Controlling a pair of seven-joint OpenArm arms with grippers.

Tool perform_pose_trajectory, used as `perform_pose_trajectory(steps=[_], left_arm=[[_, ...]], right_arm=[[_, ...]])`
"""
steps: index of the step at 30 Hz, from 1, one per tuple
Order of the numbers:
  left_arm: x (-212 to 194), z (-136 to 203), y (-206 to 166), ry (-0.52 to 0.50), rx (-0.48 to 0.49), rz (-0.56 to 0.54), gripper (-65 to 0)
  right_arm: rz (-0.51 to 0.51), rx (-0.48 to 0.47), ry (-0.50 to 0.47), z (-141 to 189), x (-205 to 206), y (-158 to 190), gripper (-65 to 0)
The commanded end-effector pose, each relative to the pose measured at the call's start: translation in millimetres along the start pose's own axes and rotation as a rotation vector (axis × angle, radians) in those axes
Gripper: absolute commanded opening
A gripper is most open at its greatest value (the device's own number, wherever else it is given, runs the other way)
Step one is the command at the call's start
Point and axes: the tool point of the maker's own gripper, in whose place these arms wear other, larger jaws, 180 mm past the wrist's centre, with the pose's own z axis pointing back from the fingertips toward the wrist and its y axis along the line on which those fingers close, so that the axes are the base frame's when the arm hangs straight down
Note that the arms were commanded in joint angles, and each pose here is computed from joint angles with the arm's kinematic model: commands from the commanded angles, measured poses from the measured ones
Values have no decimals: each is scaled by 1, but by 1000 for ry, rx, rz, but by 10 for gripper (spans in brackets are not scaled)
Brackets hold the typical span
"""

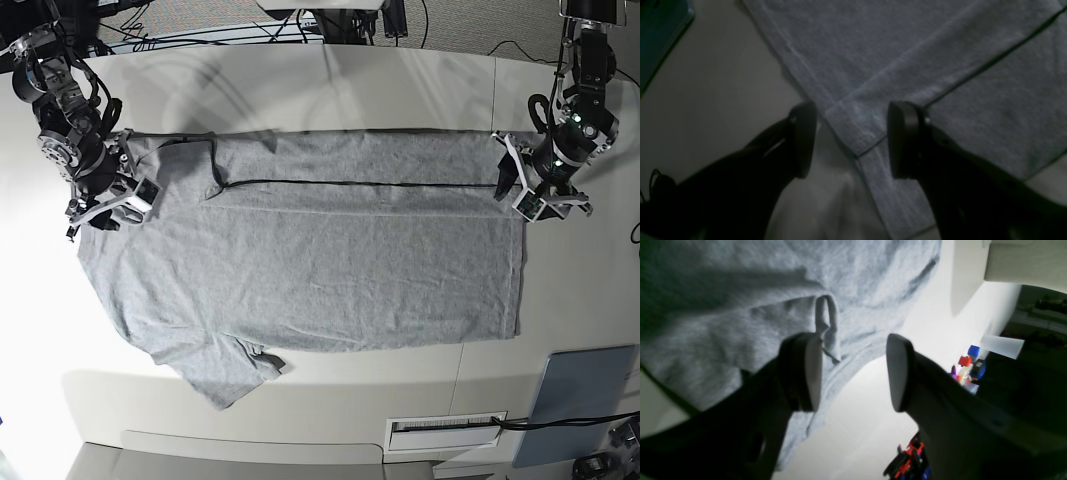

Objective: Fold the T-shirt properly
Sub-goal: 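Lay the folded shoulder strip down and release both grippers, then regrasp the folded edge with both grippers and drag it back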

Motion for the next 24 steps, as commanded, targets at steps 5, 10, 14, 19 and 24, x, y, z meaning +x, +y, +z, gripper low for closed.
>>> perform_pose_trajectory(steps=[5, 10, 14, 19, 24], left_arm=[[12, 5, -5, -59, -54, 127, -410], [-4, 9, -7, -43, -7, 287, -650], [-20, 10, -3, -8, 87, 382, -650], [-14, 2, -19, -38, 64, 467, -650], [-31, -20, -33, -1, 20, 550, -650]], right_arm=[[-209, -68, 22, 4, -7, -21, -497], [-321, -83, 96, 4, -21, -9, -650], [-476, -72, 89, -1, -28, 3, -650], [-604, -46, 128, -13, -46, 17, -650], [-642, 0, 186, -21, -62, 41, -650]])
